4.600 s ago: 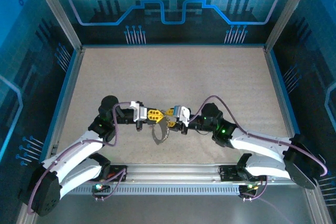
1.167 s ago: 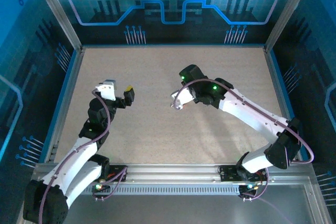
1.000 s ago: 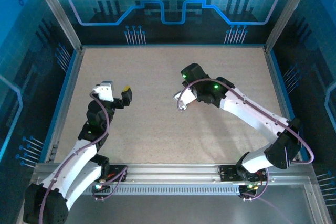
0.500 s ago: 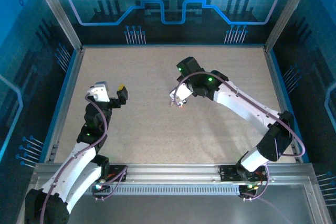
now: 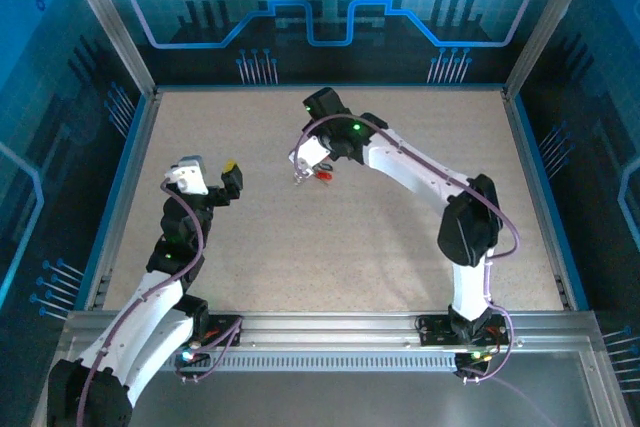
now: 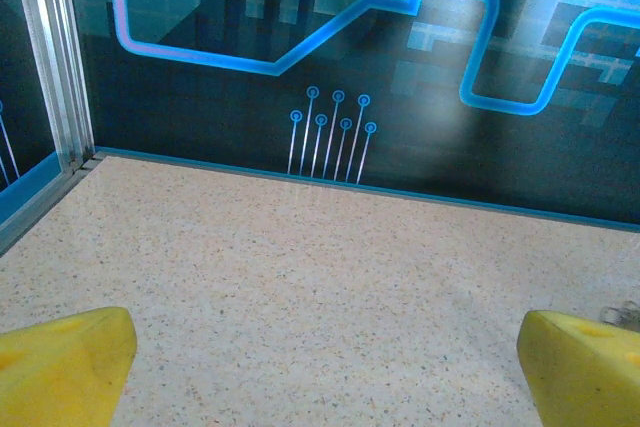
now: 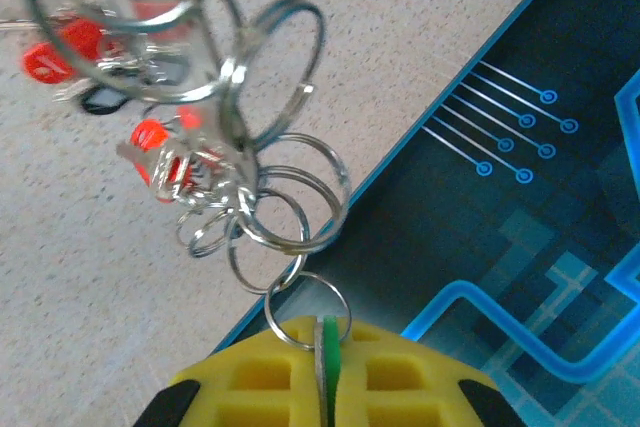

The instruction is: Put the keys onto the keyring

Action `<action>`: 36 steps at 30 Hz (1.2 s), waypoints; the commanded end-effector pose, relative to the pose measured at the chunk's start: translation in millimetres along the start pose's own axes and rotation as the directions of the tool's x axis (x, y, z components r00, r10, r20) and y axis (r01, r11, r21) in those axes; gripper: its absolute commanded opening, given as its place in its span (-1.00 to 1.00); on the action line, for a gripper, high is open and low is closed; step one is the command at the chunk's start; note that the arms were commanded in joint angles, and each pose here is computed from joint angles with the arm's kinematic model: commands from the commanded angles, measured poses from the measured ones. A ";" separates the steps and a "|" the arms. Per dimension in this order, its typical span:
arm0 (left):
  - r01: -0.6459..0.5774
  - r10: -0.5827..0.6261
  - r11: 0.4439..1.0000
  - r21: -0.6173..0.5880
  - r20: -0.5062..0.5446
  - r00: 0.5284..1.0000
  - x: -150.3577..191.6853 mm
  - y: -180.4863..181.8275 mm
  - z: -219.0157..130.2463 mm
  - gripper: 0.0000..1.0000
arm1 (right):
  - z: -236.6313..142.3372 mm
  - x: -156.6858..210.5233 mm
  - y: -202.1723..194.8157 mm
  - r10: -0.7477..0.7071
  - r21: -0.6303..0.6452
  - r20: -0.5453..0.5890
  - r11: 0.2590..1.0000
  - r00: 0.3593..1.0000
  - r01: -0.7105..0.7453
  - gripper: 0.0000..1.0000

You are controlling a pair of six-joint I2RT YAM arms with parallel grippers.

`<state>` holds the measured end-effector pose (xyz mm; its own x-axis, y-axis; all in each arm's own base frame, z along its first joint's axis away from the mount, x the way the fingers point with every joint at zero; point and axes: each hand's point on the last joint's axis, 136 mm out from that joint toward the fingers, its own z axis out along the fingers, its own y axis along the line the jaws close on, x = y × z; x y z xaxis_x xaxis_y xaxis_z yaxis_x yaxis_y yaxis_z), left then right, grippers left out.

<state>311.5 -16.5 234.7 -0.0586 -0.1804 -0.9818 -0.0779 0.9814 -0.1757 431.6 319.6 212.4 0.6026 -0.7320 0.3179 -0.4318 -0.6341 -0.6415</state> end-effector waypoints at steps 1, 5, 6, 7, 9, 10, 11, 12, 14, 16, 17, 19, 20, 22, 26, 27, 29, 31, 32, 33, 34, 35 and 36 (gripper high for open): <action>0.011 -0.011 1.000 -0.025 0.019 1.000 -1.1 6.6 0.6 0.98 | 5.8 6.1 -29.5 0.069 0.083 -0.005 0.994 0.998 -0.069 -0.99; 0.007 -0.006 0.999 -0.032 0.015 1.000 -0.3 8.2 0.5 0.98 | 23.6 2.7 -17.5 0.130 0.053 -0.021 0.990 0.991 -0.129 -0.98; 0.007 -0.006 0.999 -0.032 0.015 1.000 -0.4 8.3 0.4 0.98 | 27.4 0.2 -11.4 0.146 0.041 -0.023 0.989 0.989 -0.145 -0.99; 0.006 -0.006 0.999 -0.035 0.013 1.000 0.5 8.9 0.3 0.98 | 31.9 -4.5 -2.0 0.162 0.023 -0.021 0.987 0.987 -0.161 -1.00; 0.007 -0.007 0.999 -0.042 0.006 1.000 2.3 10.4 -0.1 0.98 | 37.7 -12.4 12.0 0.199 -0.001 -0.011 0.980 0.980 -0.199 -1.00; 0.006 -0.006 0.999 -0.047 0.003 1.000 3.3 11.4 -0.4 0.98 | 39.3 -17.1 17.6 0.217 -0.011 -0.008 0.976 0.976 -0.217 -1.00; 0.004 -0.004 0.999 -0.050 0.003 1.000 3.3 11.8 -0.6 0.98 | 38.9 -20.6 21.8 0.236 -0.019 -0.006 0.972 0.972 -0.236 -1.00; 0.003 -0.003 0.999 -0.051 0.004 1.000 3.3 12.1 -0.7 0.98 | 38.3 -23.3 25.6 0.247 -0.027 -0.003 0.969 0.969 -0.247 -1.00; -0.003 0.003 0.999 -0.053 0.001 1.000 4.2 12.6 -0.7 0.98 | 36.1 -28.5 39.3 0.250 -0.068 -0.001 0.966 0.968 -0.249 -1.00; -0.009 0.009 0.998 -0.055 -0.001 1.000 4.8 12.9 -0.7 0.98 | 34.0 -29.4 54.3 0.250 -0.102 -0.013 0.963 0.968 -0.250 -1.00; -0.014 0.013 0.998 -0.055 -0.006 1.000 5.6 12.9 -0.9 0.98 | 32.3 -28.4 63.0 0.243 -0.120 -0.023 0.962 0.970 -0.244 -1.00; -0.022 0.021 0.998 -0.061 -0.012 1.000 7.9 14.4 -1.1 0.98 | 30.2 -26.1 78.6 0.249 -0.143 -0.035 0.957 0.968 -0.252 -1.00; -0.027 0.026 0.998 -0.060 -0.012 1.000 8.0 14.1 -0.5 0.98 | 29.3 -25.5 87.6 0.263 -0.159 -0.037 0.951 0.964 -0.266 -1.00; -0.034 0.033 0.998 -0.057 -0.017 0.999 8.8 13.2 1.0 0.98 | 29.5 -23.1 103.7 0.303 -0.187 -0.054 0.933 0.951 -0.308 -1.00; -0.024 0.023 0.999 -0.039 -0.025 0.999 10.8 9.9 2.8 0.98 | 33.0 -25.0 141.1 0.357 -0.254 -0.091 0.894 0.930 -0.368 -1.00; -0.022 0.021 0.999 -0.038 -0.029 0.999 12.3 9.8 3.0 0.98 | 33.9 -26.7 148.8 0.369 -0.267 -0.090 0.886 0.925 -0.380 -1.00; -0.021 0.019 0.999 -0.035 -0.032 0.999 13.2 9.3 3.1 0.98 | 35.8 -26.8 164.6 0.395 -0.288 -0.098 0.867 0.913 -0.406 -1.00; -0.022 0.021 0.999 -0.034 -0.036 0.999 14.7 9.0 3.1 0.98 | 37.0 -24.7 177.6 0.413 -0.310 -0.112 0.850 0.904 -0.427 -1.00; -0.024 0.022 0.999 -0.034 -0.039 0.999 15.4 9.2 3.4 0.98 | 38.6 -22.7 184.9 0.427 -0.319 -0.124 0.837 0.896 -0.444 -1.00; -0.021 0.020 0.999 -0.032 -0.040 0.999 15.8 9.0 3.6 0.98 | 40.0 -20.3 188.6 0.440 -0.320 -0.133 0.829 0.888 -0.458 -1.00; -0.022 0.020 0.999 -0.031 -0.043 0.999 16.4 8.6 4.1 0.98 | 41.7 -18.2 195.3 0.454 -0.328 -0.143 0.816 0.879 -0.475 -1.00; -0.020 0.019 0.999 -0.030 -0.044 0.999 17.0 8.4 4.5 0.98 | 43.1 -16.3 201.3 0.467 -0.334 -0.151 0.806 0.871 -0.489 -1.00; -0.020 0.018 0.999 -0.028 -0.047 0.999 17.5 7.9 4.9 0.98 | 44.2 -14.9 206.6 0.472 -0.340 -0.157 0.799 0.868 -0.496 -0.98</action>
<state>314.3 -11.1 219.6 -0.1010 -0.1652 -0.9811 -0.1113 0.9818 -0.1538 366.1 218.8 54.0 0.2706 -0.9543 0.1265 -0.8420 -0.2983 -0.4495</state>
